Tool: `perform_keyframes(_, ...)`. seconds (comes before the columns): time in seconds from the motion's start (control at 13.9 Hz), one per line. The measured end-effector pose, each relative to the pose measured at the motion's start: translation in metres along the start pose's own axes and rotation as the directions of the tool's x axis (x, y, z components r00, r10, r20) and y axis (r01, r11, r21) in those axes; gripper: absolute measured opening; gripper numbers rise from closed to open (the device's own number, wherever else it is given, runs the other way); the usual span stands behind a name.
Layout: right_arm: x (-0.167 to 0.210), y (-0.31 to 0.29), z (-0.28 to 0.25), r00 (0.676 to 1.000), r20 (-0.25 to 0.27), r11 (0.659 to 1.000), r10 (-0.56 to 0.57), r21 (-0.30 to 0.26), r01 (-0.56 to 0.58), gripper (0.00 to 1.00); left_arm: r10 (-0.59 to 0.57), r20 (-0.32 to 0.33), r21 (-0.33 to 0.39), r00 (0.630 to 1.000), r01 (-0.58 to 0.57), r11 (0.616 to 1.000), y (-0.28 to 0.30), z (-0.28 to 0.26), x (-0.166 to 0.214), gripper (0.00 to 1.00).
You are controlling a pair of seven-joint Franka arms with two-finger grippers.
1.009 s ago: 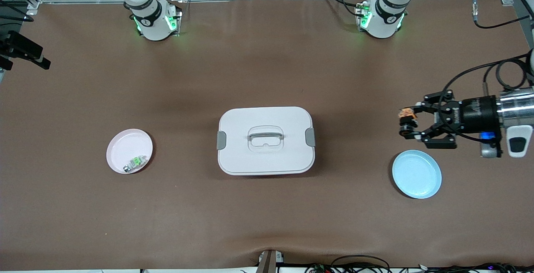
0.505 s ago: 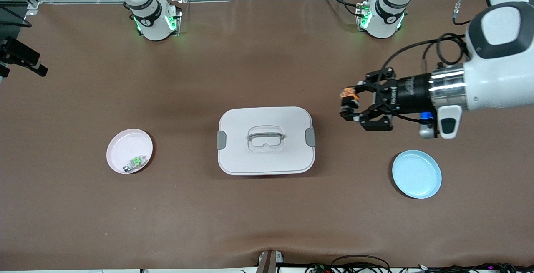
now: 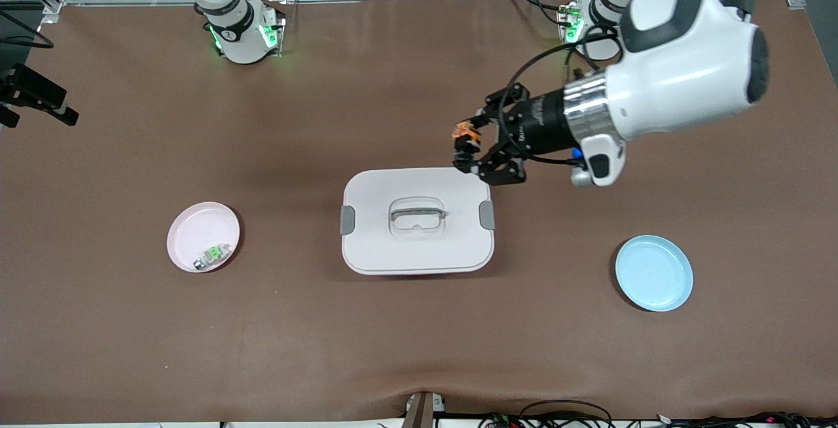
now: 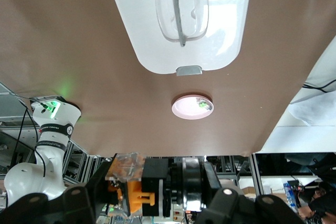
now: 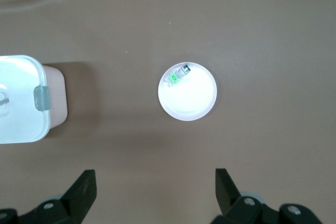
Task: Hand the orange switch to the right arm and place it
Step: 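Hold the switch above the box while the right gripper reaches it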
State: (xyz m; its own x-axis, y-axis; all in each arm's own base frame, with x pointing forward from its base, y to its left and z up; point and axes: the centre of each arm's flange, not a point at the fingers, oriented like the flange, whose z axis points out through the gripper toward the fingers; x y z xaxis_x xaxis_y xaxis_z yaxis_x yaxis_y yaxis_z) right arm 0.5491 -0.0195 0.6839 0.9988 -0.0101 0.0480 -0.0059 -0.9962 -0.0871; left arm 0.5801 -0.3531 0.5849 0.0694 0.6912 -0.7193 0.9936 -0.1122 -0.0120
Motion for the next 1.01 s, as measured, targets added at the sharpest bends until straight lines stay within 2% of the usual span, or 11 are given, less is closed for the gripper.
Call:
perform_keyframes(0.14, 0.0, 0.0, 0.002, 1.0, 0.012, 1.0, -0.028, 0.005, 0.028, 1.0, -0.026, -0.033, -0.012, 0.999, 0.026, 1.0, -0.01, 0.021, -0.018, 0.72)
perform_keyframes(0.22, -0.002, -0.003, 0.003, 0.999, 0.022, 0.999, -0.038, 0.03, 0.037, 1.0, -0.036, -0.04, -0.019, 0.999, 0.035, 0.999, -0.016, 0.031, -0.027, 0.72)
perform_keyframes(0.43, -0.006, -0.022, 0.009, 0.996, 0.066, 0.978, -0.066, 0.204, 0.052, 1.0, -0.047, -0.07, -0.029, 0.996, 0.045, 0.999, -0.028, 0.052, -0.046, 0.72)
perform_keyframes(0.65, -0.007, -0.043, 0.025, 0.992, 0.116, 0.924, -0.047, 0.382, -0.001, 1.0, -0.043, -0.079, -0.025, 0.996, 0.041, 0.999, -0.031, 0.057, -0.048, 0.72)
perform_keyframes(0.86, -0.01, -0.062, 0.04, 0.983, 0.183, 0.875, -0.017, 0.478, -0.074, 1.0, -0.045, -0.08, -0.028, 0.996, 0.043, 0.999, -0.029, 0.056, -0.046, 0.72)
perform_keyframes(1.01, -0.016, -0.08, 0.047, 0.978, 0.208, 0.842, -0.001, 0.528, -0.111, 1.0, -0.046, -0.08, -0.029, 0.996, 0.044, 0.999, -0.029, 0.056, -0.046, 0.72)
